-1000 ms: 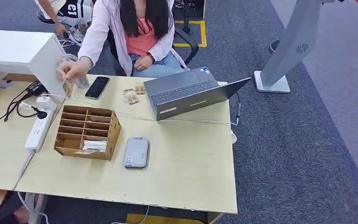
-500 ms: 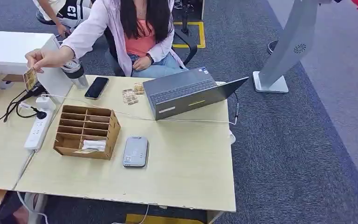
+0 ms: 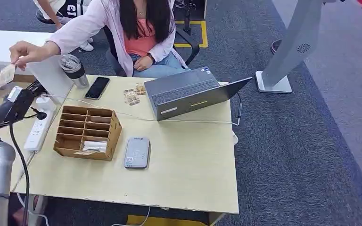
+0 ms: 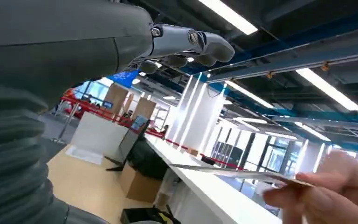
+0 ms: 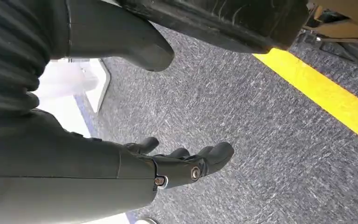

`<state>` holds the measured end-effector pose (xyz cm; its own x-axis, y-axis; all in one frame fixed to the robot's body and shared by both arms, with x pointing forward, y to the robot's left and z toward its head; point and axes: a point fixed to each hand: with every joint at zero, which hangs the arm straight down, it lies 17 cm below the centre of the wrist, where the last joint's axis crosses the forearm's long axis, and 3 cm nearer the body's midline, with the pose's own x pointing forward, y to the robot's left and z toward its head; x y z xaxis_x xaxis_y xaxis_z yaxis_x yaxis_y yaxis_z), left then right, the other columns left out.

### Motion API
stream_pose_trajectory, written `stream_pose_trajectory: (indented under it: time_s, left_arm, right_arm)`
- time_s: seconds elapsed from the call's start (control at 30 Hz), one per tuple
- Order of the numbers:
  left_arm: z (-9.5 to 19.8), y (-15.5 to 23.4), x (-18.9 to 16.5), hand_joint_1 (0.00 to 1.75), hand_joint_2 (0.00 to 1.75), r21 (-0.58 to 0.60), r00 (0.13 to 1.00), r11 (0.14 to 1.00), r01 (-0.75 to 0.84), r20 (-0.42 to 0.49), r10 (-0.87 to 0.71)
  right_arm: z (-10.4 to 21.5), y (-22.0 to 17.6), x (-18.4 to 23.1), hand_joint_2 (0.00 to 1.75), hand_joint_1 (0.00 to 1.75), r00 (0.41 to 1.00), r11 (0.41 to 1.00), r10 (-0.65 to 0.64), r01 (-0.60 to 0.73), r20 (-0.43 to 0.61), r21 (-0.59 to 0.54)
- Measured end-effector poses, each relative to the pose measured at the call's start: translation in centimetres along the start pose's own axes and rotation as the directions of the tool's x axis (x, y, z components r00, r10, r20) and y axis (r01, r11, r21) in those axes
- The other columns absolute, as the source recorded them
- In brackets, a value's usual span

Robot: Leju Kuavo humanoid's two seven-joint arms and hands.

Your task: Pass the card to the sensor for recognition and then transmit it.

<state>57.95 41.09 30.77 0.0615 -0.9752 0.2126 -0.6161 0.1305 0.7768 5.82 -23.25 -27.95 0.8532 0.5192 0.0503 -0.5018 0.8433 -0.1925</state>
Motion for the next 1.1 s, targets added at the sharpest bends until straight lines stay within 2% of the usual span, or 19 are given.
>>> stream_pose_trajectory:
  time_s: [0.4, 0.57, 0.8, 1.1]
  left_arm:
    - [0.2, -2.6, 0.6, 0.0, 1.75, -0.07, 0.999, 0.997, 0.034, 0.023, -0.032]
    - [0.7, -4.0, 0.9, 0.0, 1.75, -0.11, 0.994, 0.989, 0.1, 0.044, -0.095]
    - [2.4, -6.7, 3.6, 0.0, 1.75, -0.161, 0.989, 0.978, 0.131, 0.094, -0.117]
    - [3.3, -8.0, 4.6, 0.0, 1.75, -0.193, 0.989, 0.973, 0.123, 0.102, -0.105]
  right_arm:
    - [0.0, -0.1, 0.0, 1.75, 0.0, 1.0, 1.0, 0.018, -0.018, -0.001, -0.003]
    - [0.0, -0.2, -0.1, 1.75, 0.0, 1.0, 1.0, 0.016, -0.016, -0.007, -0.001]
    - [0.0, -0.2, -0.1, 1.75, 0.0, 1.0, 1.0, 0.008, -0.008, -0.009, 0.0]
    - [0.0, -0.2, -0.1, 1.75, 0.0, 1.0, 1.0, 0.006, -0.006, -0.009, 0.001]
